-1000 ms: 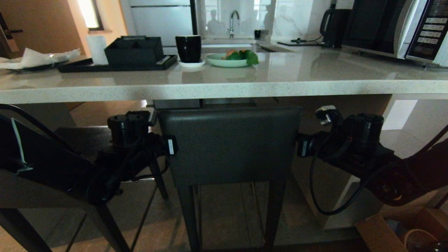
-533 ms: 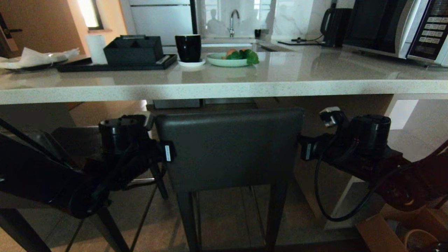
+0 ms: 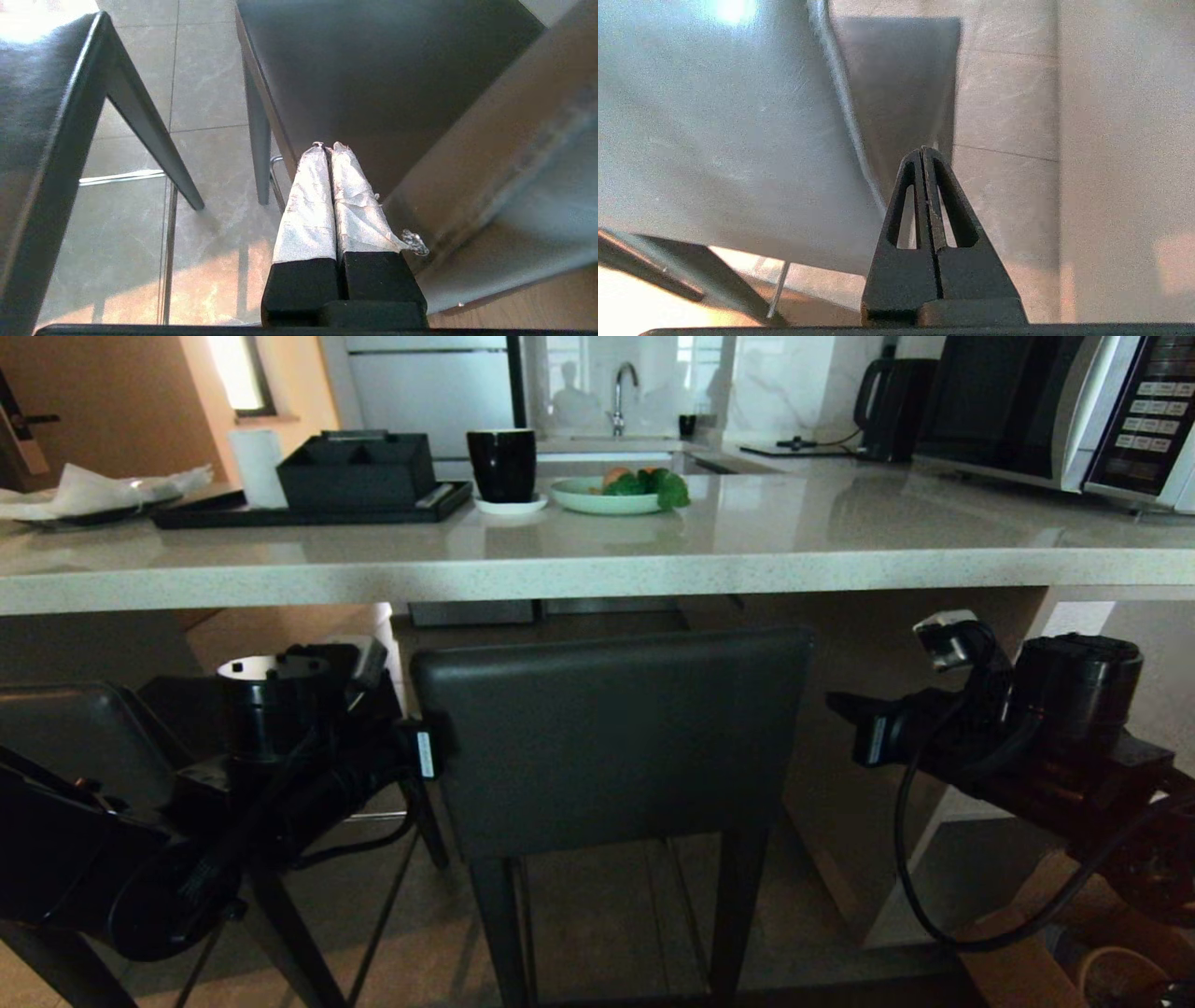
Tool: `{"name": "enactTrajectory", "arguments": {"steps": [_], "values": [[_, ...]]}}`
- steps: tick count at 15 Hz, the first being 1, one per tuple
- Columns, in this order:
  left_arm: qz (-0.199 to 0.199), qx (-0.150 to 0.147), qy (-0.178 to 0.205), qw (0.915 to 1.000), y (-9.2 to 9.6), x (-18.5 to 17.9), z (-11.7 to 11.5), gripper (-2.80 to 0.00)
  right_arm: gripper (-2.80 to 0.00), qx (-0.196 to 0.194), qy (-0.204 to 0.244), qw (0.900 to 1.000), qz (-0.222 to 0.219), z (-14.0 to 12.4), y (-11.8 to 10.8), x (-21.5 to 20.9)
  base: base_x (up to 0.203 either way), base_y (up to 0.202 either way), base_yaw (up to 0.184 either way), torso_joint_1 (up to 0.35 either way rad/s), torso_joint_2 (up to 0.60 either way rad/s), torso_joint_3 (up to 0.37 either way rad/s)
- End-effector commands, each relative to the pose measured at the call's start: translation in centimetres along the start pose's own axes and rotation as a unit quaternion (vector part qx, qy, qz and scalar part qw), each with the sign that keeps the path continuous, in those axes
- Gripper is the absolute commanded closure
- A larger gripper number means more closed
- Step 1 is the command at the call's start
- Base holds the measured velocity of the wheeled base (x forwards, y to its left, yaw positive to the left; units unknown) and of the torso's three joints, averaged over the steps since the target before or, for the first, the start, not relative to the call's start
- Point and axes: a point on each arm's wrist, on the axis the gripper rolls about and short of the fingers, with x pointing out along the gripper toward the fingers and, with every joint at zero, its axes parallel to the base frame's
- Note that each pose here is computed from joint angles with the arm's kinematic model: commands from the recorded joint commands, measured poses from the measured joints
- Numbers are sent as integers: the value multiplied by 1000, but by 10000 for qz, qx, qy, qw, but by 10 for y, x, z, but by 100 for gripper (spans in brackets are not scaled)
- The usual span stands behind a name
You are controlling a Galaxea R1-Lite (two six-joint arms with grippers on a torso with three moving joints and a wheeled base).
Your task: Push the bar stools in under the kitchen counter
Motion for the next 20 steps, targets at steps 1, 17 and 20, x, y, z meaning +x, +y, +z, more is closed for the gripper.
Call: {"name": "enactTrajectory", "arguments": {"steps": [1,17,20], "values": [[52,-33,-84,9999,4,-10,3,0,0,-29,-220,9998,-7,14,2,-16,0,0,0,0,0,0],[902,-340,-1585,9826,54,-302,22,0,0,-50,-854,9892,-1188,21,44,-285,0,0,0,0,0,0],[714,88,-2064,9758,50,-340,9,0,0,-565,-1046,9774,-1750,11,58,-337,0,0,0,0,0,0]]}}
